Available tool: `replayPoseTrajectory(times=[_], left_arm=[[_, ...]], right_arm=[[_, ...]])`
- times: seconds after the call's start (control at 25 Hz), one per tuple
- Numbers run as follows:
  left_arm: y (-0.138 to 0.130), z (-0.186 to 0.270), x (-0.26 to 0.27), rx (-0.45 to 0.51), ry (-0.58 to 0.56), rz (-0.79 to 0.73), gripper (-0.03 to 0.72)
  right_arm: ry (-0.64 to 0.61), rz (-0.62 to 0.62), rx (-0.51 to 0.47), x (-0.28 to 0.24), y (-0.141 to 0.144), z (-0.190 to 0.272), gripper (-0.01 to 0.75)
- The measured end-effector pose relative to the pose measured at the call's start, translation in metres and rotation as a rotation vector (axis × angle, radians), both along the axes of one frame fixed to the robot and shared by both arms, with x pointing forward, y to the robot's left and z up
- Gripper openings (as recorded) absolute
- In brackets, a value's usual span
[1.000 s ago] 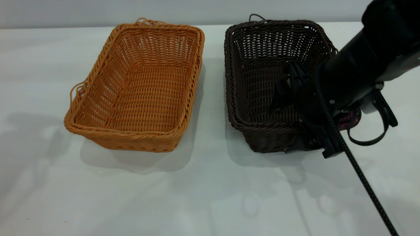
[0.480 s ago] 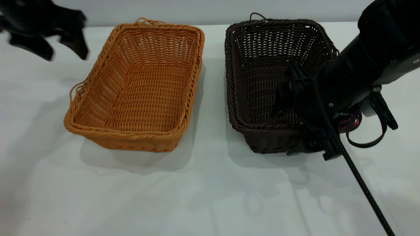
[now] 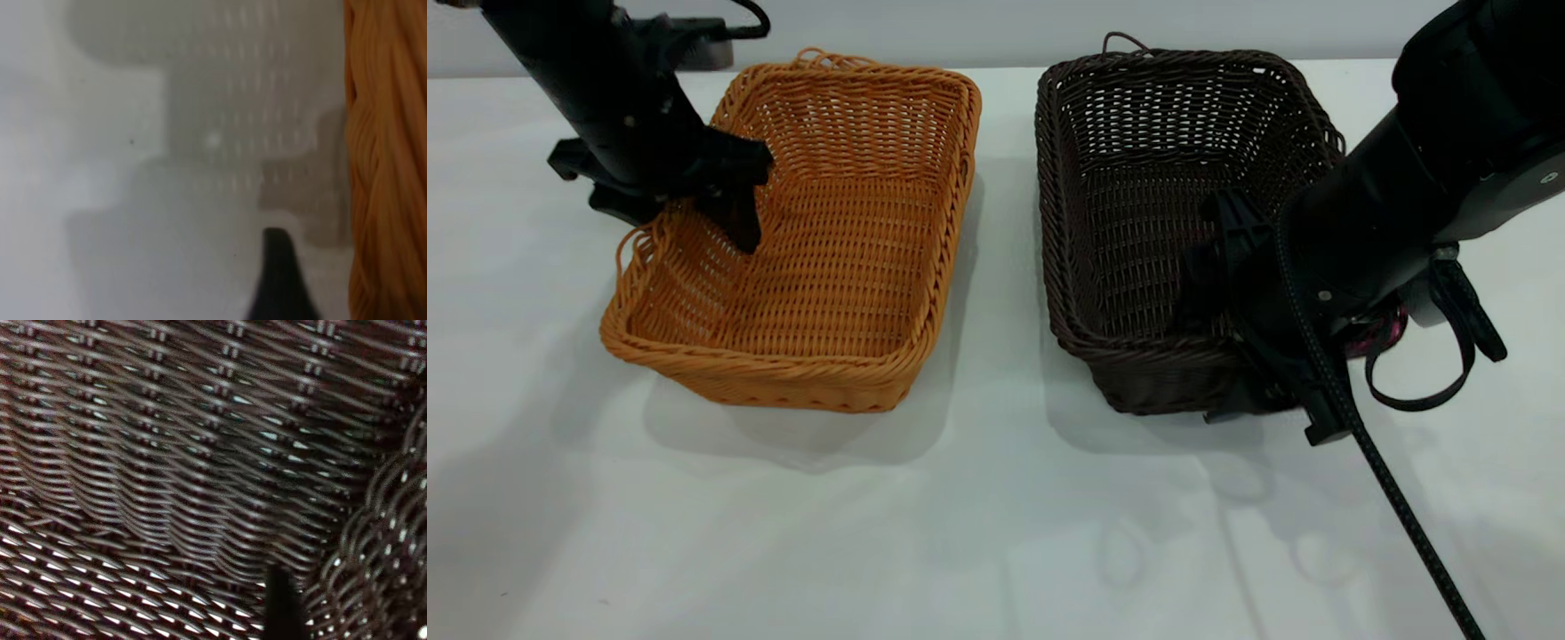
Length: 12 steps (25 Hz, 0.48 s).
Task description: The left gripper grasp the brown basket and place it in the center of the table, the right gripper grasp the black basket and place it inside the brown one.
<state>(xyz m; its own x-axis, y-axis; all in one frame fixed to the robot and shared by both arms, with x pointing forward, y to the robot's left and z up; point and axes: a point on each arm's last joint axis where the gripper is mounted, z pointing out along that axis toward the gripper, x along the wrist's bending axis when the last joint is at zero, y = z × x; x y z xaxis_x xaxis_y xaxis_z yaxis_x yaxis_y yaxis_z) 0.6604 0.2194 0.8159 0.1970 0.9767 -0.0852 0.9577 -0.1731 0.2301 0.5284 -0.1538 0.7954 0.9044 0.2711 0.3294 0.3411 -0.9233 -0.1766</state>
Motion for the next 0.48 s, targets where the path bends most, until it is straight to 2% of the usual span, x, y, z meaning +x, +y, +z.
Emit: replayPoseTrajectory(times=[0.16,0.24,0.48], left_arm=[[0.0,0.001,0.0,0.0,0.0,-0.001,0.195],[-0.001,0.002,0.0,-0.004,0.009,0.004,0.092],[0.0,0.002,-0.001,0.02,0.019,-0.061,0.083]], right_arm=[[0.003,-0.009,0.003,0.0,0.0,0.0,0.175],[0.001,-0.016,0.004,0.001,0.0,0.0,0.108],[-0.03,-0.017,0.02,0.009,-0.01,0.008,0.094]])
